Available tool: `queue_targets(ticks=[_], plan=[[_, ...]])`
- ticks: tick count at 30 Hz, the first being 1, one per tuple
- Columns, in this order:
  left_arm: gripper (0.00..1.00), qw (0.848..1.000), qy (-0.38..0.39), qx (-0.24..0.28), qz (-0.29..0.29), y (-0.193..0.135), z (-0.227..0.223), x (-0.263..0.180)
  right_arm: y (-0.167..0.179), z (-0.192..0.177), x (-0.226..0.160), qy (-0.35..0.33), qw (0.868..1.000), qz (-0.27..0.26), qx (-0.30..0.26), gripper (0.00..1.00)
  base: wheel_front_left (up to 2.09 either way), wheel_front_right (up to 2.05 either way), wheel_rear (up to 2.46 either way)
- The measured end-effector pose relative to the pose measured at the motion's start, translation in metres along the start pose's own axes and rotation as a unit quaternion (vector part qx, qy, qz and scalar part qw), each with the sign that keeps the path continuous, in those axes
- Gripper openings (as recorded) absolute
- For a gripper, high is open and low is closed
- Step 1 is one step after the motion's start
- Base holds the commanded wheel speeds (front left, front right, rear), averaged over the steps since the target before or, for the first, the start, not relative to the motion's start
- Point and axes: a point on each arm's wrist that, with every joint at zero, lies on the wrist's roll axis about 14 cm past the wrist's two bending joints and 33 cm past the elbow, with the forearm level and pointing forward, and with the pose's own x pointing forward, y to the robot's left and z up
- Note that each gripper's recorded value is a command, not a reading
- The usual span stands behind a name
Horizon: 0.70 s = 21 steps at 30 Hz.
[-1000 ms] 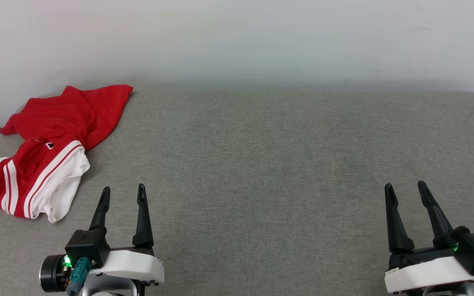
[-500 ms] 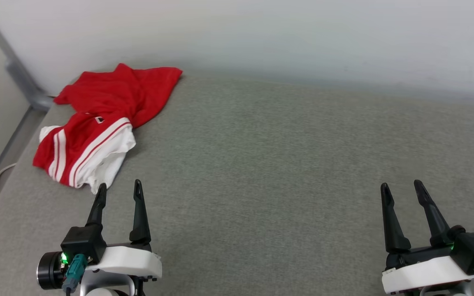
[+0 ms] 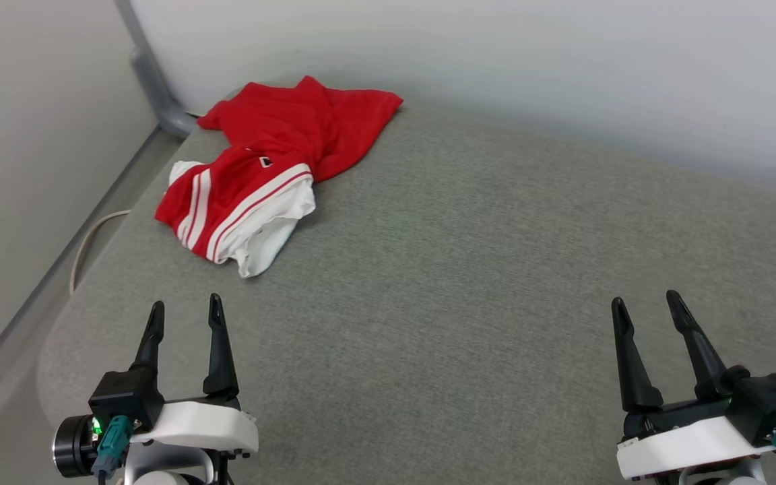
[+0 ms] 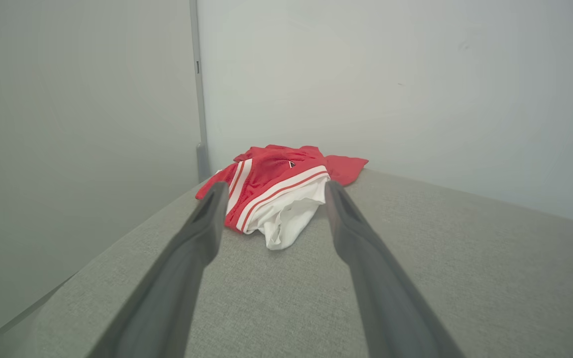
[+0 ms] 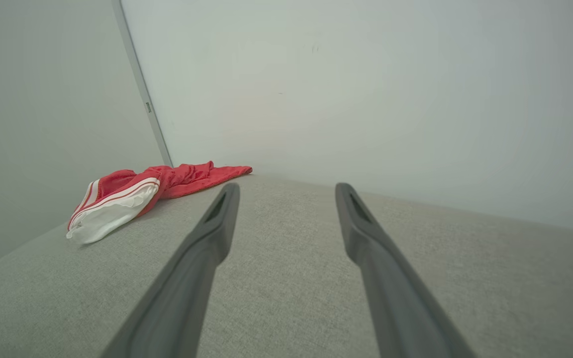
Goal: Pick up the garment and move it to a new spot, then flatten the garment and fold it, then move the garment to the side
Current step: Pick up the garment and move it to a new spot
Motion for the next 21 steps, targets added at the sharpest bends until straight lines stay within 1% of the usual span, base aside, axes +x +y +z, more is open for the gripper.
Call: queue_targets(ticks=[1, 6, 14, 21], plan=[[1.00, 1.000, 0.000, 0.000, 0.000, 0.000, 0.000, 0.000, 0.000, 0.000, 0.000, 0.000, 1.000, 0.000, 0.000, 1.00, 0.00, 0.00, 0.00], [1.00, 1.000, -0.001, 0.003, 0.030, 0.021, 0.003, -0.009, 0.019, -0.007, 0.010, 0.006, 1.000, 0.031, 0.005, 1.00, 0.00, 0.00, 0.00], [1.00, 0.998, -0.002, 0.001, 0.059, 0.040, 0.005, -0.018, 0.037, -0.011, 0.019, 0.009, 0.998, 0.058, 0.008, 1.00, 0.00, 0.00, 0.00], [1.00, 0.998, 0.002, -0.001, 0.064, 0.044, 0.004, -0.020, 0.041, -0.014, 0.021, 0.011, 0.998, 0.065, 0.011, 1.00, 0.00, 0.00, 0.00]])
